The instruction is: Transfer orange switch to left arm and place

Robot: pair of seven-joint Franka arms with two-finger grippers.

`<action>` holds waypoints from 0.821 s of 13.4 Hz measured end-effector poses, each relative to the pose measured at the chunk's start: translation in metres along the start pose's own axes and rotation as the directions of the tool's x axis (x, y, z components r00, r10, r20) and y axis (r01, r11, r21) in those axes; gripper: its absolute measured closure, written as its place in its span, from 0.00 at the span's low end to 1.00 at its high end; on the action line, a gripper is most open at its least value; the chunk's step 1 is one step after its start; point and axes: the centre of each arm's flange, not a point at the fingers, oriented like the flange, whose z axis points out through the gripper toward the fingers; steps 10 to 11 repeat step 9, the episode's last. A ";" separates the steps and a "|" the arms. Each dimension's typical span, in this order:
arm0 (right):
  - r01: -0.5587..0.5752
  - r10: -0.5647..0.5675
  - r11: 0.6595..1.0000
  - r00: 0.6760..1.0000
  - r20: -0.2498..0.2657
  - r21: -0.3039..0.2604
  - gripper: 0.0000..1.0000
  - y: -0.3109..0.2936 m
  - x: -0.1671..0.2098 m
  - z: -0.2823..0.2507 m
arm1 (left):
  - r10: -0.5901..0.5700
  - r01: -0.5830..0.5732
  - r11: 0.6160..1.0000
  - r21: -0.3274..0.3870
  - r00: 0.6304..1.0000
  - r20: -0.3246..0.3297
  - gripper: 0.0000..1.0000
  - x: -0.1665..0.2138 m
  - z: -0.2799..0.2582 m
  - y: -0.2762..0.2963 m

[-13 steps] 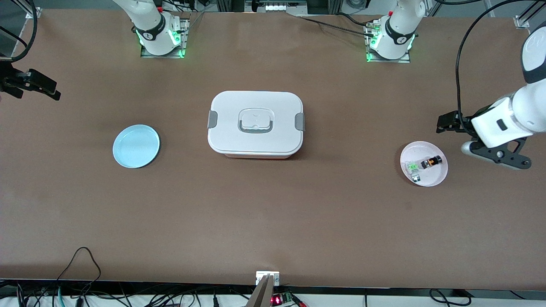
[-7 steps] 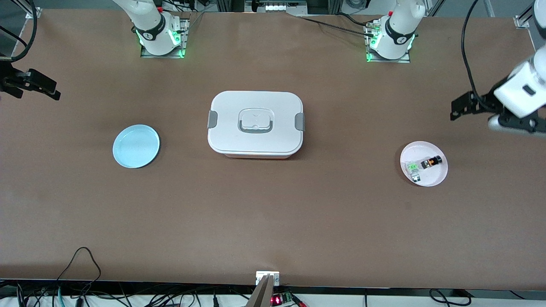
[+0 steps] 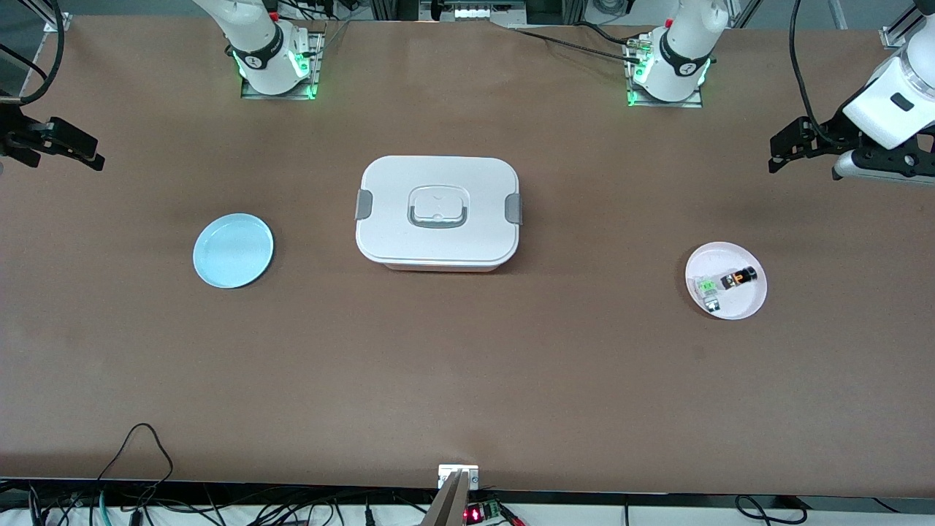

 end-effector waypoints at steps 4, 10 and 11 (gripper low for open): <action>0.000 0.000 1.000 1.000 0.000 0.000 0.00 0.000 0.000 0.000 | -0.032 0.032 0.999 0.002 0.999 0.038 0.00 0.015 -0.003 0.001; 0.000 0.000 1.000 1.000 0.001 0.000 0.00 0.000 0.000 0.000 | -0.025 0.025 1.000 0.005 0.998 0.055 0.00 0.032 -0.002 0.008; 0.000 0.000 1.000 1.000 0.001 0.000 0.00 0.000 0.000 0.000 | -0.025 0.025 1.000 0.005 0.998 0.055 0.00 0.032 -0.002 0.008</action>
